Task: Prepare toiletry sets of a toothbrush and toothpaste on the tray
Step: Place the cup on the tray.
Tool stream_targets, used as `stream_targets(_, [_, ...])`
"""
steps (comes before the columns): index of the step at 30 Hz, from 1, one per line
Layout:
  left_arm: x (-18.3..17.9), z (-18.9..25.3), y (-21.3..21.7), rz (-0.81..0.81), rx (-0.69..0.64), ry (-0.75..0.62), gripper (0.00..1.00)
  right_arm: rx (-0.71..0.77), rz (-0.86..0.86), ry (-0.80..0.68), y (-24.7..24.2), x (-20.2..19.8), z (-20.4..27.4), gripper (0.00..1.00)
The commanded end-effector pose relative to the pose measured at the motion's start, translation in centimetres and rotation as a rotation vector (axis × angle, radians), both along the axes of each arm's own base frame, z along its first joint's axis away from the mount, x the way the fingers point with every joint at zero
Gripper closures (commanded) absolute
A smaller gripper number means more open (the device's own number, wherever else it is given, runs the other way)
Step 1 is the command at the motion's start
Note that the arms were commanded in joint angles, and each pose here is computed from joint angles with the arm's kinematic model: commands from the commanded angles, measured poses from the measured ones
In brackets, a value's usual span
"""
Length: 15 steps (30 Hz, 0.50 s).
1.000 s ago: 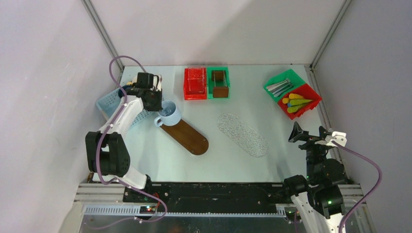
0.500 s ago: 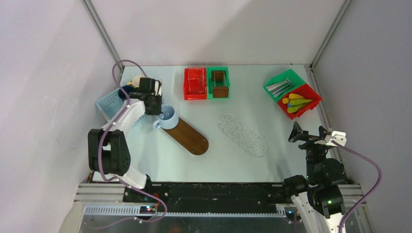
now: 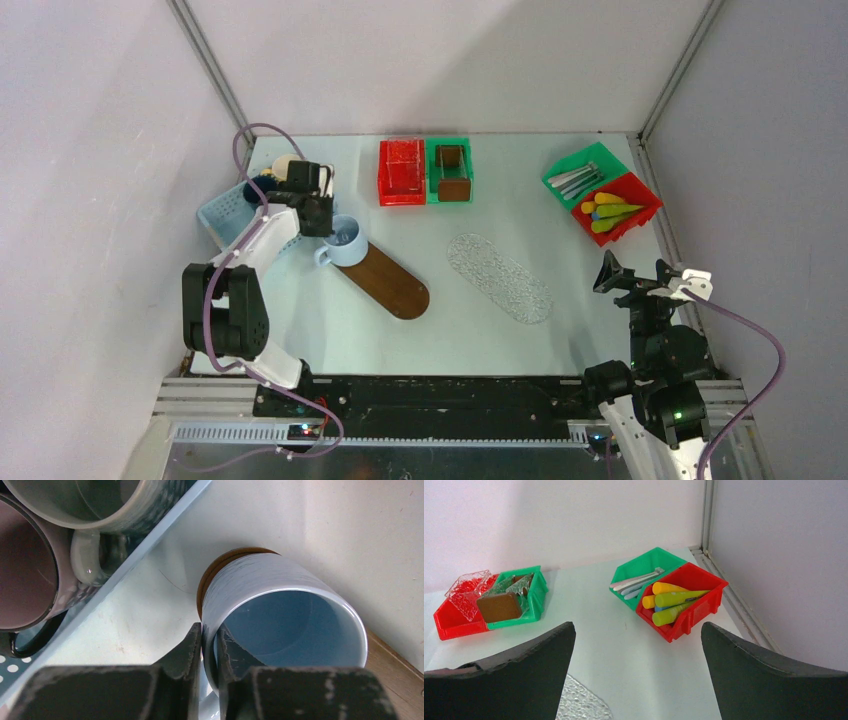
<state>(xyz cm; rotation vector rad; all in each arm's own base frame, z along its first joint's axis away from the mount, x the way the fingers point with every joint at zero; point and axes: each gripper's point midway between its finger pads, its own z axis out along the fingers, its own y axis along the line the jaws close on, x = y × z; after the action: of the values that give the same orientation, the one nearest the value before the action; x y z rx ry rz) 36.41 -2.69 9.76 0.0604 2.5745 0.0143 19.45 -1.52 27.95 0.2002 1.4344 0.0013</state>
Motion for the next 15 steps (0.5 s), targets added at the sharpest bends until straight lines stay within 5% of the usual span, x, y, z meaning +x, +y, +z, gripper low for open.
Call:
stream_targets(1, [0.8, 0.2, 0.1, -0.011, 0.000, -0.048, 0.80, -0.013, 0.003, -0.025, 0.1, 0.1, 0.7, 0.01])
stream_targets(10, [0.7, 0.9, 0.6, 0.005, 0.026, -0.066, 0.54, -0.013, 0.006, -0.028, 0.1, 0.1, 0.8, 0.00])
stream_targets(15, [1.0, 2.4, 0.9, 0.019, 0.033, -0.102, 0.29, -0.013, 0.011, -0.029, 0.2, 0.1, 0.8, 0.01])
